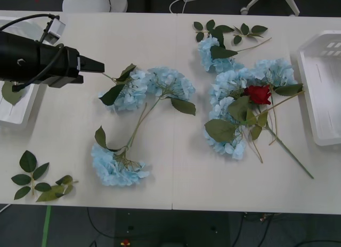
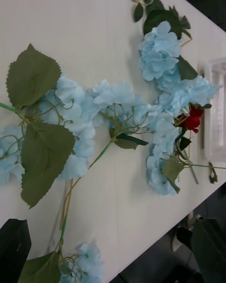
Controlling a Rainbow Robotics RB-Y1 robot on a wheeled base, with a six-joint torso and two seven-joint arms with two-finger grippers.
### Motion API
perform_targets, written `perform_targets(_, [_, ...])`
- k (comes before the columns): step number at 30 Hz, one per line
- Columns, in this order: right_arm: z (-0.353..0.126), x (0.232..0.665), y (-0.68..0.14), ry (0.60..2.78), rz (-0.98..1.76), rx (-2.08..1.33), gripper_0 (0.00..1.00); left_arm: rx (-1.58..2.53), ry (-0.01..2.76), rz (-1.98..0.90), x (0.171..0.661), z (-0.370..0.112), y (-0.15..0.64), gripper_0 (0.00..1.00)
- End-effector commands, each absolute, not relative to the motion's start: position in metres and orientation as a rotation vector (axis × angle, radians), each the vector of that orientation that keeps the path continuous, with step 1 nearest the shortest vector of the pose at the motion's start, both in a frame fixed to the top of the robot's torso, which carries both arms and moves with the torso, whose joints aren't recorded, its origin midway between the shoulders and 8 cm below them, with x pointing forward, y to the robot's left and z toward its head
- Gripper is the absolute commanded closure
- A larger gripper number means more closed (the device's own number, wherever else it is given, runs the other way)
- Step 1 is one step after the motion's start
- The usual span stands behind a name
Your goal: Place the red flowers into the right box and the blue flowers into the left box. If a person shows an open palm, hand one flower to the person first, then continue sorting.
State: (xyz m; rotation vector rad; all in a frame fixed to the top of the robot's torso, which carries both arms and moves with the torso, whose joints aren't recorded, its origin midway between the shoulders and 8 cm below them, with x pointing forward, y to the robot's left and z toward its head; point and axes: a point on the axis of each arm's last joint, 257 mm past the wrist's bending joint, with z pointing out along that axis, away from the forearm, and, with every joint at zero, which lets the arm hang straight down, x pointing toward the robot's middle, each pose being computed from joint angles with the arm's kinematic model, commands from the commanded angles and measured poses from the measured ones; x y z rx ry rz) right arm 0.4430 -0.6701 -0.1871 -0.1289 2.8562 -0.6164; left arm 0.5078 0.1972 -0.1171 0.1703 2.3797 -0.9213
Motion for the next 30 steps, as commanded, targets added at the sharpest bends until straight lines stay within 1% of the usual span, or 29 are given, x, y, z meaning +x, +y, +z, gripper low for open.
perform_targets(1, [-0.185, 0.467, -0.664, 2.805, -0.665, -0.153, 1.0, 0.428, 2.338, -0.656, 0.522, -0.104, 0.201, 0.0])
perform_targets(4, [-0.193, 0.468, -0.672, 2.802, -0.766, -0.222, 1.0, 0.561, 2.292, -0.458, 0.539, -0.1, 0.212, 0.0])
perform_targets(6, [-0.2, 0.467, -0.676, 2.803, -0.816, -0.256, 1.0, 0.721, 2.211, -0.215, 0.558, -0.089, 0.229, 0.0])
perform_targets(12, [-0.205, 0.468, -0.676, 2.799, -0.836, -0.287, 1.0, 1.079, 1.985, 0.251, 0.59, -0.072, 0.249, 0.0])
perform_targets(14, [-0.205, 0.468, -0.676, 2.801, -0.841, -0.297, 0.85, 1.169, 1.915, 0.4, 0.596, -0.067, 0.253, 0.0])
perform_targets(15, [-0.205, 0.468, -0.677, 2.8, -0.84, -0.301, 0.68, 1.242, 1.854, 0.524, 0.6, -0.064, 0.256, 0.0])
perform_targets(18, [-0.201, 0.466, -0.681, 2.801, -0.851, -0.315, 0.29, 1.428, 1.723, 0.786, 0.606, -0.067, 0.252, 0.0])
perform_targets(19, [-0.202, 0.465, -0.681, 2.804, -0.848, -0.318, 0.24, 1.46, 1.706, 0.823, 0.607, -0.07, 0.252, 0.0])
perform_targets(22, [-0.195, 0.462, -0.683, 2.808, -0.831, -0.353, 0.03, 1.611, 1.601, 0.996, 0.615, -0.082, 0.252, 0.0])
perform_targets(24, [-0.185, 0.461, -0.682, 2.805, -0.802, -0.385, 0.0, 1.689, 1.542, 1.05, 0.622, -0.09, 0.25, 0.0])
perform_targets(28, [-0.153, 0.459, -0.675, 2.795, -0.717, -0.448, 0.0, 1.824, 1.46, 1.115, 0.64, -0.108, 0.249, 0.0])
perform_targets(30, [-0.129, 0.46, -0.667, 2.776, -0.672, -0.481, 0.0, 1.894, 1.418, 1.164, 0.651, -0.115, 0.251, 0.0])
